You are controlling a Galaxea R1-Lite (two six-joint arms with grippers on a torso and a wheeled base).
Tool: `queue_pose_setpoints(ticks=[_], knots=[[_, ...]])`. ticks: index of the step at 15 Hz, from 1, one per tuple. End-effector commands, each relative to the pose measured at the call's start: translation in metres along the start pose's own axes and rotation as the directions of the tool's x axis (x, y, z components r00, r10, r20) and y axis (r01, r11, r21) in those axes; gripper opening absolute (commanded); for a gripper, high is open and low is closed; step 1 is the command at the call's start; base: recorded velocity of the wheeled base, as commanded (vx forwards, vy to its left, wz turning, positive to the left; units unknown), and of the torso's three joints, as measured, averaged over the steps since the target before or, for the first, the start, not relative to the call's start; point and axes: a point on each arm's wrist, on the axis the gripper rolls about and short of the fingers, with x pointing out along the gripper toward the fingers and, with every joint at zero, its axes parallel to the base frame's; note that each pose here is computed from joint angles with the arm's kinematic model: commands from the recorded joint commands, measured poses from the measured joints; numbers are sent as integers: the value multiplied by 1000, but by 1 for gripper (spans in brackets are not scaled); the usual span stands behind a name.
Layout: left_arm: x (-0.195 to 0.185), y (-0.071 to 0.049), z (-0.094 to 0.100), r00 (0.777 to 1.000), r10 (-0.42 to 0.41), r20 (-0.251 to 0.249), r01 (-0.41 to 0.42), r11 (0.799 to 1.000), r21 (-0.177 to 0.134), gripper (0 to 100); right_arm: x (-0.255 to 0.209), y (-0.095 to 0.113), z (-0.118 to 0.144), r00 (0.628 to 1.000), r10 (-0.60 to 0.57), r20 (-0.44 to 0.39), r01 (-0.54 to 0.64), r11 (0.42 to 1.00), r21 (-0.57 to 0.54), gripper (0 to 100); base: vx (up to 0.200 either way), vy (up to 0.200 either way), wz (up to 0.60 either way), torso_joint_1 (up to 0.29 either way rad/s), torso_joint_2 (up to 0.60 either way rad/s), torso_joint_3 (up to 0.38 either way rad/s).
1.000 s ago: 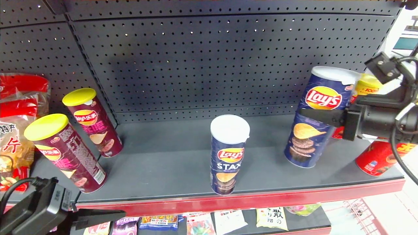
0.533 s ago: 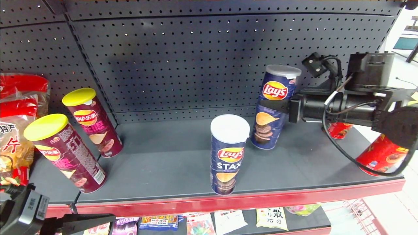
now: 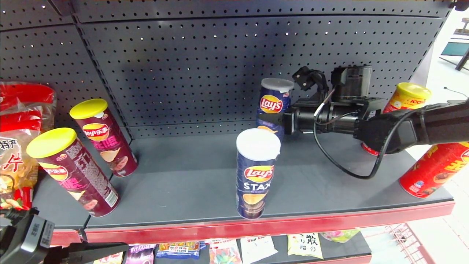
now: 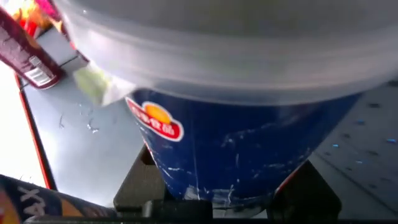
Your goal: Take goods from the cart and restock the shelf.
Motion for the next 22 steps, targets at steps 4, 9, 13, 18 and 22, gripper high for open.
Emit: queue_pose_setpoints(ticks=[4, 9, 13, 18, 22], knots=[[1, 0, 0, 1000, 0, -2, 0, 1000, -1, 100, 13, 4, -11, 999, 26, -28, -27, 1000, -11, 0, 0, 0, 0, 0, 0, 0], [0, 0, 0, 1000, 5, 0, -5, 1000, 0, 100, 18, 13, -11, 998, 49, -29, -49, 999, -17, 0, 0, 0, 0, 0, 0, 0], [0, 0, 1, 1000, 6, 1, -6, 1000, 2, 100, 25, 10, -12, 998, 50, -26, -51, 998, -32, 0, 0, 0, 0, 0, 0, 0], [1, 1, 0, 1000, 5, -3, -5, 1000, -1, 100, 31, 13, -14, 998, 60, -6, -60, 997, -47, 0, 0, 0, 0, 0, 0, 0], [1, 1, 0, 1000, 5, -6, -5, 1000, -3, 100, 32, 14, -17, 998, 62, -14, -63, 997, -44, 0, 0, 0, 0, 0, 0, 0]])
